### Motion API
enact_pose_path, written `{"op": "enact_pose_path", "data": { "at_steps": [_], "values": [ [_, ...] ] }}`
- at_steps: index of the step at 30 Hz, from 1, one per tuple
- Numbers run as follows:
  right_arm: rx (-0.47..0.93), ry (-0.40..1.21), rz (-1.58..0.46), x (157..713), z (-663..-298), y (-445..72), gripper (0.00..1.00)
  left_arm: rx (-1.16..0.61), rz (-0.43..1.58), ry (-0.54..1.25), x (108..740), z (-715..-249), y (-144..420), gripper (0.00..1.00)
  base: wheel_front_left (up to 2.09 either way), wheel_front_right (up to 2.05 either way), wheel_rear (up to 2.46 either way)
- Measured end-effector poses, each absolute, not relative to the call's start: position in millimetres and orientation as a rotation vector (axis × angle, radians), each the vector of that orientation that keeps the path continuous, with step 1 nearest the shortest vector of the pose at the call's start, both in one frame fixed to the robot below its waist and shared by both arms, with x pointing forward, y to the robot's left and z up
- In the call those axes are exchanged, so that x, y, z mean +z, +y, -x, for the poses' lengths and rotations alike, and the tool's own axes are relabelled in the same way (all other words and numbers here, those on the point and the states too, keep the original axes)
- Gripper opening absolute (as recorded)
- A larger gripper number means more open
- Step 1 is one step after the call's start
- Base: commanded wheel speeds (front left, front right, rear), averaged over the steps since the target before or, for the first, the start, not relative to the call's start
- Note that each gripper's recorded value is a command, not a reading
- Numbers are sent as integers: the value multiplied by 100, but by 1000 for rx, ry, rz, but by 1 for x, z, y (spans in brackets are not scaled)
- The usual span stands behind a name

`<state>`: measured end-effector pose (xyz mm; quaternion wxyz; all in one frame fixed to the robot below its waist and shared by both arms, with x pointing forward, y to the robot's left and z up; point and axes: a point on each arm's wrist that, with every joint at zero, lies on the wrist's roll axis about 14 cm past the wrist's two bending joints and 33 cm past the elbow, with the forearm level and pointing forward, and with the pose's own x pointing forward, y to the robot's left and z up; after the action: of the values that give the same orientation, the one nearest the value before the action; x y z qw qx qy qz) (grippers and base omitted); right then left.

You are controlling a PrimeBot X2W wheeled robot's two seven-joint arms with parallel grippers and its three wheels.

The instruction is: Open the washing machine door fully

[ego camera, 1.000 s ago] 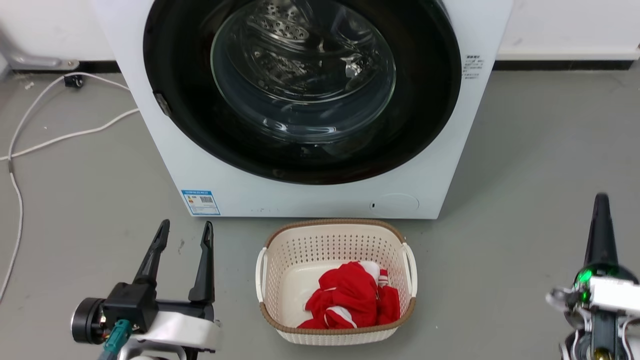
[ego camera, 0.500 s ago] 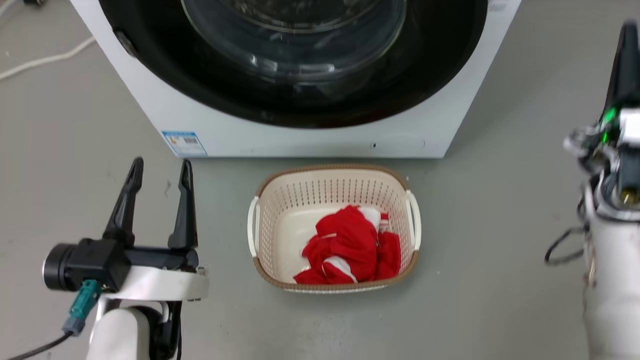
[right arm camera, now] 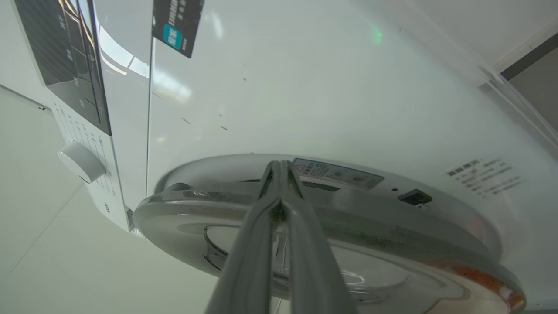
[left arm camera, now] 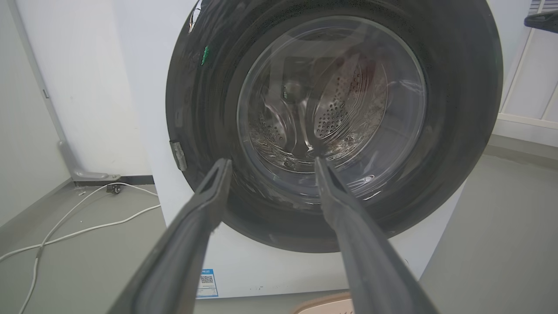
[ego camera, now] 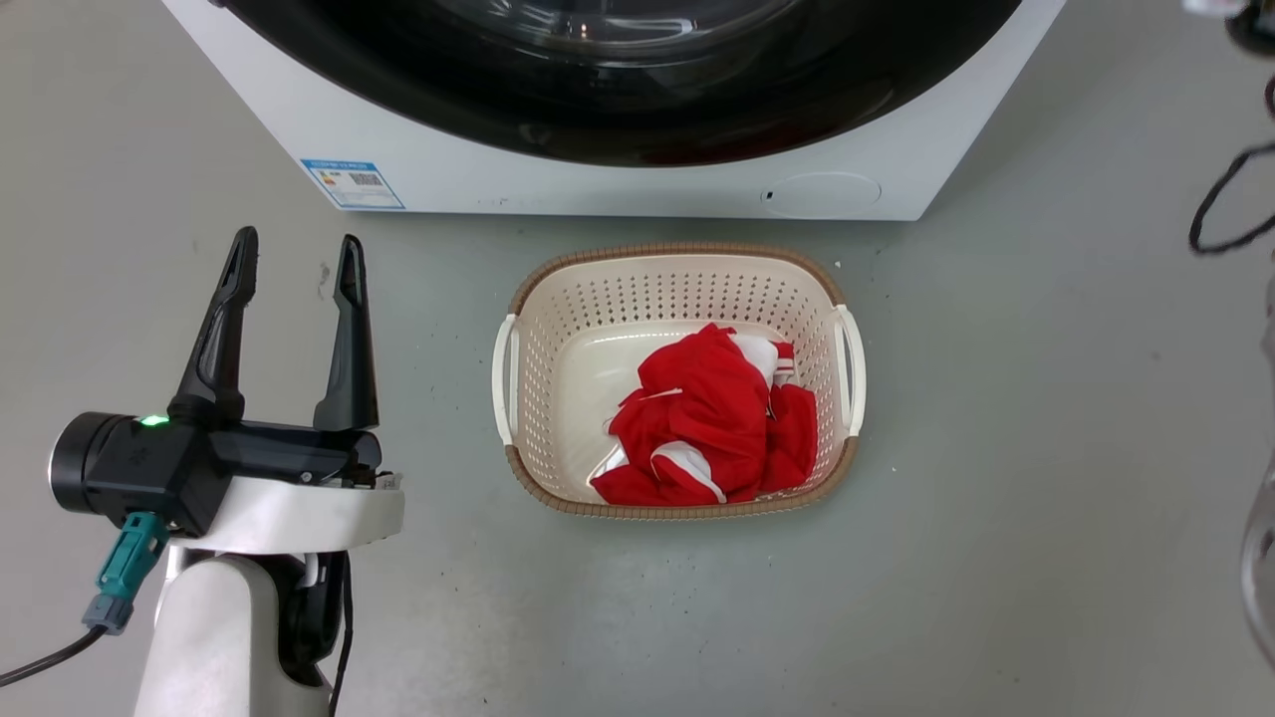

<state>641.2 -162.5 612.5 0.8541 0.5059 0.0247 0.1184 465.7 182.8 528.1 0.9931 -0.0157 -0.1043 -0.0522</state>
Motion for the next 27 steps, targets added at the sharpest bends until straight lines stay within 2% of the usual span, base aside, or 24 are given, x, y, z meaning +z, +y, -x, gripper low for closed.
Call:
{"op": "enact_pose_path", "data": {
  "at_steps": [7, 16, 22, 27],
  "values": [
    [313, 214, -919, 613, -664, -135, 0, -106, 29, -191, 519, -471, 183, 100, 0, 0, 0],
    [349, 339, -782, 601, -680, -111, 0, -96, 26, -181, 512, -478, 189, 100, 0, 0, 0],
    [366, 389, -828, 595, -682, -103, 0, -94, 26, -176, 508, -481, 189, 100, 0, 0, 0],
    [431, 453, -877, 598, -672, -84, 0, -95, 31, -183, 512, -480, 188, 100, 0, 0, 0]
  ]
}}
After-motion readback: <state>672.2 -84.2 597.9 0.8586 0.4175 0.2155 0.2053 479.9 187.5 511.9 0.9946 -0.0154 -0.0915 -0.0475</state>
